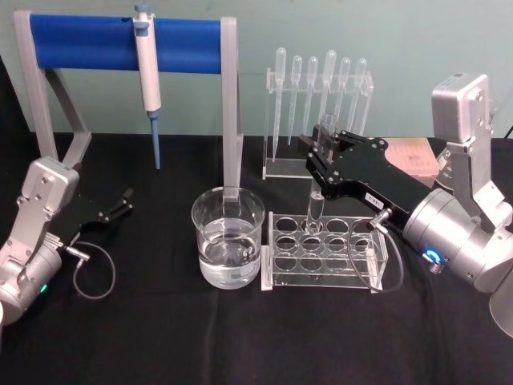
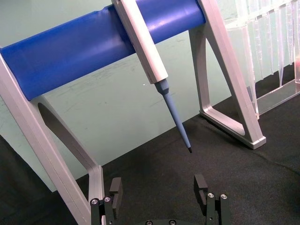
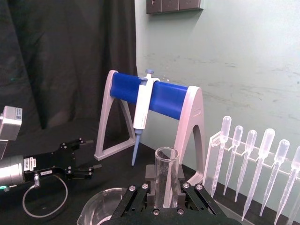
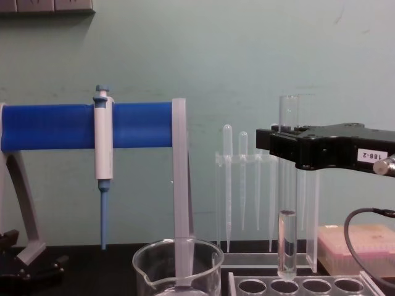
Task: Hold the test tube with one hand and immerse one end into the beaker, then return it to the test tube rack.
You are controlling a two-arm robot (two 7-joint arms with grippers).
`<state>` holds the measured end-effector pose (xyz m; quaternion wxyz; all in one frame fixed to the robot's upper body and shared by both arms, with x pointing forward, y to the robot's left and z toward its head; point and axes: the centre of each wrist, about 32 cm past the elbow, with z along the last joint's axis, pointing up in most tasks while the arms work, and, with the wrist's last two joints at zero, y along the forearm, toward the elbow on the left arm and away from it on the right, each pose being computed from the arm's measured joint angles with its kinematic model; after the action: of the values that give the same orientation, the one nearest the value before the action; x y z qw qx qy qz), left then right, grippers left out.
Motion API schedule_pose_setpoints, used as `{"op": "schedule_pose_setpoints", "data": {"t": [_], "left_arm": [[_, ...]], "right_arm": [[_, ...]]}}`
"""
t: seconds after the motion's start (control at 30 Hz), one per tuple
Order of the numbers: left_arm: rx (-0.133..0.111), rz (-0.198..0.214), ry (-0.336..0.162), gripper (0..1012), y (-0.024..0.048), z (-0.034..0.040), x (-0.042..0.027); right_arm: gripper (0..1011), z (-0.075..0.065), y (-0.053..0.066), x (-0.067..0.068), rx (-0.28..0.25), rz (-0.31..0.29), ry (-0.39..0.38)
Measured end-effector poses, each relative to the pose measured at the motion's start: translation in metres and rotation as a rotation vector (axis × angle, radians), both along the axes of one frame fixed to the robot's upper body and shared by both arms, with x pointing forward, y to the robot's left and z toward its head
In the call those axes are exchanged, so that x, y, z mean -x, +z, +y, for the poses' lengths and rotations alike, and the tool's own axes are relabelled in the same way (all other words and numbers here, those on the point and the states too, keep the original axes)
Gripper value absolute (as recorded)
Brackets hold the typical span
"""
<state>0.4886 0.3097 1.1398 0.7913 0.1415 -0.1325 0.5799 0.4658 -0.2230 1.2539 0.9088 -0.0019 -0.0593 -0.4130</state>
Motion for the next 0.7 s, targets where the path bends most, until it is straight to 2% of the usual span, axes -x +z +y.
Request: {"op": "schedule_pose_setpoints", "data": {"t": [0.7], "left_arm": [[0.000,0.000,0.000,1000,0.0000,0.0000,0.0000]], "right_arm": [[228,0.0000,0.0000,0.0000,0.000,0.000,0.000]]}}
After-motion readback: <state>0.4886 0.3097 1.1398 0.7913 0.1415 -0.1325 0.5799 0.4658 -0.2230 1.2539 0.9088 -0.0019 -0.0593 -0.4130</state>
